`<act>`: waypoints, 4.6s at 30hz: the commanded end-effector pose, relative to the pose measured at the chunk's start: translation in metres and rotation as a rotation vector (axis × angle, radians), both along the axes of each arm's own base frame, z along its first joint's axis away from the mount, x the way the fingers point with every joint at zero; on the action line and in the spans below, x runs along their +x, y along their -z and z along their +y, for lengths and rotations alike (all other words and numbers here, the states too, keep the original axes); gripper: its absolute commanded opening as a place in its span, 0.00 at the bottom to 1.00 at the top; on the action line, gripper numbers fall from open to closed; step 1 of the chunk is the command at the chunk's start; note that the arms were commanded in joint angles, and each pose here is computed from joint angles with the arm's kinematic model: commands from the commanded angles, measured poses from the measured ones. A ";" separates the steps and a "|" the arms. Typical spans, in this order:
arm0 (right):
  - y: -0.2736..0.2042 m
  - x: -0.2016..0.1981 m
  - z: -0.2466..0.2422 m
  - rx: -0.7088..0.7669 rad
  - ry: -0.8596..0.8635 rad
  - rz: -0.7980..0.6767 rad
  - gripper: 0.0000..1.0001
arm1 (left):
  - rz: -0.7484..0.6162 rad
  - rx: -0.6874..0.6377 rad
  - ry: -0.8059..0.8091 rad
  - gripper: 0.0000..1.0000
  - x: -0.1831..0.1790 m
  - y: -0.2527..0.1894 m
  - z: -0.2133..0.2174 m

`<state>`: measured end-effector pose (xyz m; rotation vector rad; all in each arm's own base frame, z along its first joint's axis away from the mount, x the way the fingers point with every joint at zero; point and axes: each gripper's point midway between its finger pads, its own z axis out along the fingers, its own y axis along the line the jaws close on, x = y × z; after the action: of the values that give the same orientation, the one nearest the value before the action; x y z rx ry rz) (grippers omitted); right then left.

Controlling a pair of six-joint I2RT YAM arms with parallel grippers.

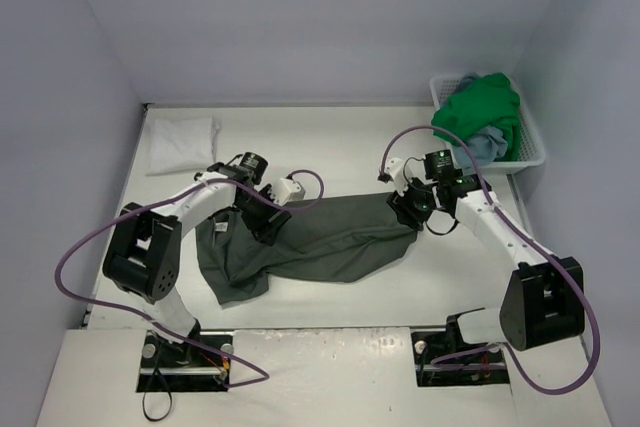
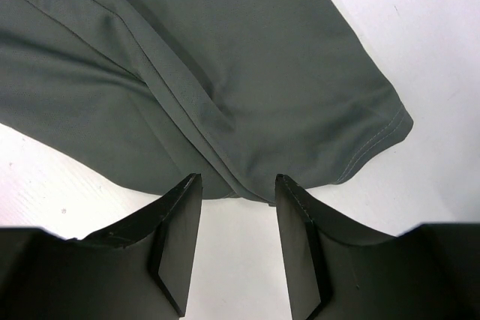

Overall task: Fold and stack the t-shirts
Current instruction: Flatten out the tshirt

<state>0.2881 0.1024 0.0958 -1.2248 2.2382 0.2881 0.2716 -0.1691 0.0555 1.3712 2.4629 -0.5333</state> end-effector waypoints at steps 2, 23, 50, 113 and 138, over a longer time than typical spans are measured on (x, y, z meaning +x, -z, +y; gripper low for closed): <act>-0.014 0.002 0.007 0.037 -0.013 -0.040 0.40 | -0.125 -0.060 -0.018 0.58 0.026 -0.041 -0.006; -0.028 0.004 0.008 0.053 0.001 -0.079 0.37 | 0.068 -0.105 0.005 0.57 -0.002 -0.018 -0.001; -0.037 0.002 0.007 0.060 0.014 -0.104 0.35 | 0.243 -0.052 0.042 0.28 -0.025 0.002 0.006; 0.073 0.009 -0.030 -0.250 -0.027 0.081 0.43 | -0.057 -0.192 -0.057 0.00 -0.021 -0.121 -0.002; 0.048 0.015 -0.036 -0.270 0.014 0.010 0.35 | -0.072 -0.188 -0.068 0.00 -0.031 -0.131 0.003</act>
<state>0.2934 0.0639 0.0298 -1.3490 2.3933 0.0146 0.2432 -0.1647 0.1753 1.2047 2.3617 -0.6688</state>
